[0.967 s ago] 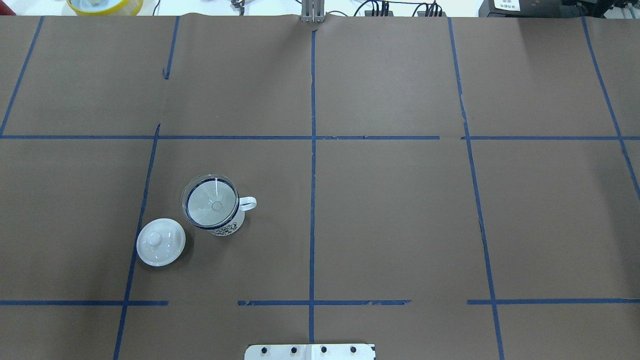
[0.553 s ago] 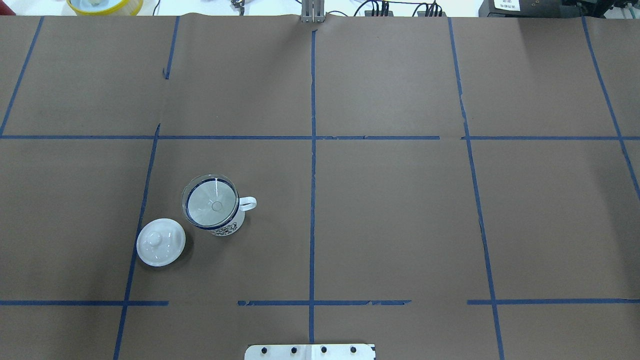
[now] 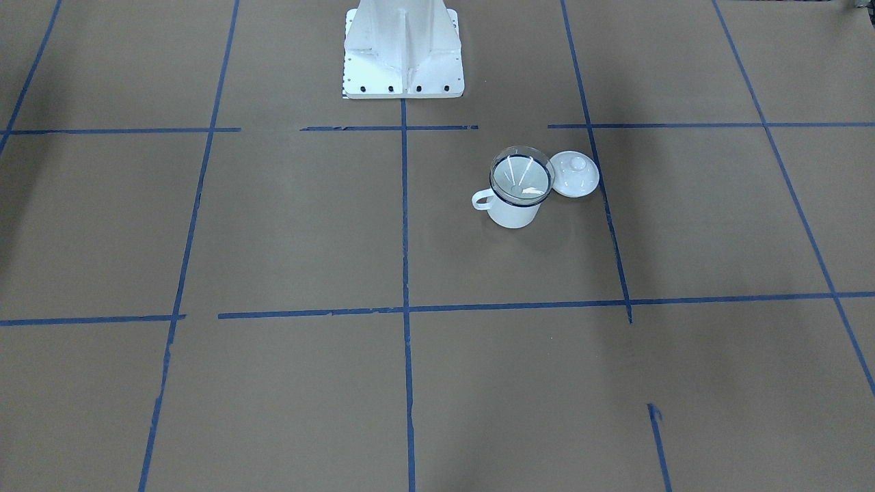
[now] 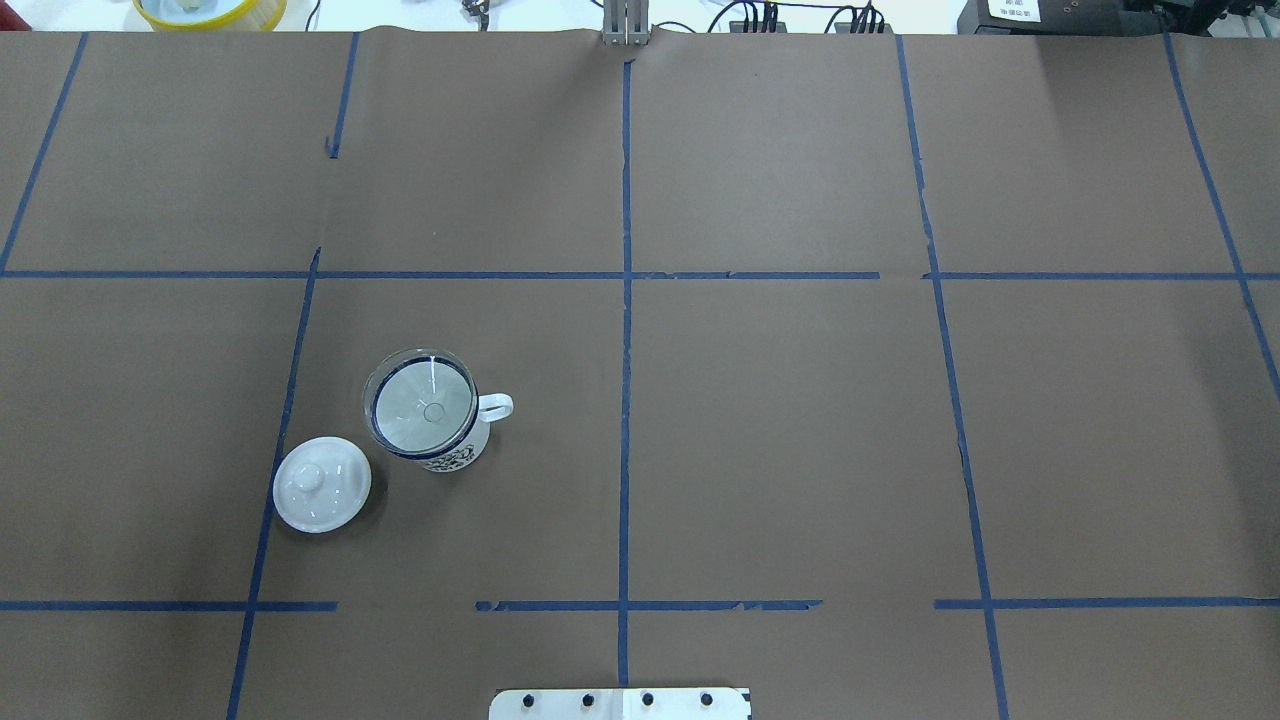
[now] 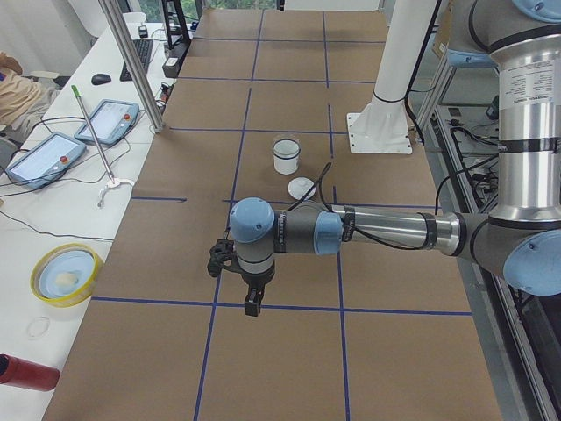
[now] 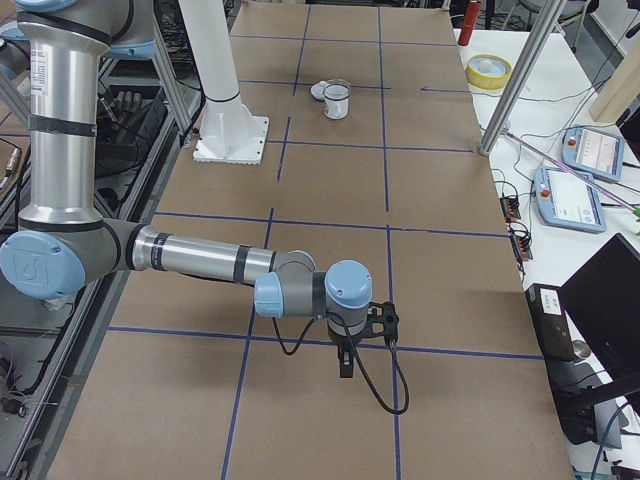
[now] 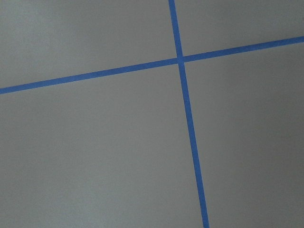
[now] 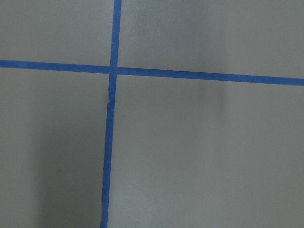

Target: Place funnel on cup

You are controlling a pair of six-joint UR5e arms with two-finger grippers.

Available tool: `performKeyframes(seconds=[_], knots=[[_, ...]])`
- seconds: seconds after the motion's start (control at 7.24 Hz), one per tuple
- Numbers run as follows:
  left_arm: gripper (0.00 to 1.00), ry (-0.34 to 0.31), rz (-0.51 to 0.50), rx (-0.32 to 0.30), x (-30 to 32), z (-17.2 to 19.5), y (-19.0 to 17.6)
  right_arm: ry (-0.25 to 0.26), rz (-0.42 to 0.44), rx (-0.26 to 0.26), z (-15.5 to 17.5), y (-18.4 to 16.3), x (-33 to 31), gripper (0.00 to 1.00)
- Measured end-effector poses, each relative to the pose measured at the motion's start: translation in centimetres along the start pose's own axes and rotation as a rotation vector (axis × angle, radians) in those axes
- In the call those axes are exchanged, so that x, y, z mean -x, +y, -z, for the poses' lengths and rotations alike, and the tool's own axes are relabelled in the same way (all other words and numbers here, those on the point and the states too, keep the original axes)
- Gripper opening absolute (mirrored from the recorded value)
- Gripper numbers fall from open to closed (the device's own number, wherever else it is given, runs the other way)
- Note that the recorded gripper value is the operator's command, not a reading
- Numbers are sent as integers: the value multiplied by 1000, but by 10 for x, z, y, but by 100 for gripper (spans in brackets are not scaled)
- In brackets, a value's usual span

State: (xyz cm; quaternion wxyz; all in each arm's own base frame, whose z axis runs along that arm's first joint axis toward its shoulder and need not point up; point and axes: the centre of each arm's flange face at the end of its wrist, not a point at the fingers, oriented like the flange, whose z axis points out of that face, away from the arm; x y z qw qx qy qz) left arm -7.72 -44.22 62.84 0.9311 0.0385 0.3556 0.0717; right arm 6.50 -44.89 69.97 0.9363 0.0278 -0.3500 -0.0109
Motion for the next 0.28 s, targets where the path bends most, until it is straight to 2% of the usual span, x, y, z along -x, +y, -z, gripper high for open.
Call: performKeyframes(seconds=[0.28], knots=[[100, -1, -2, -2, -1, 1, 0, 0, 0, 0, 0, 0, 0, 100]])
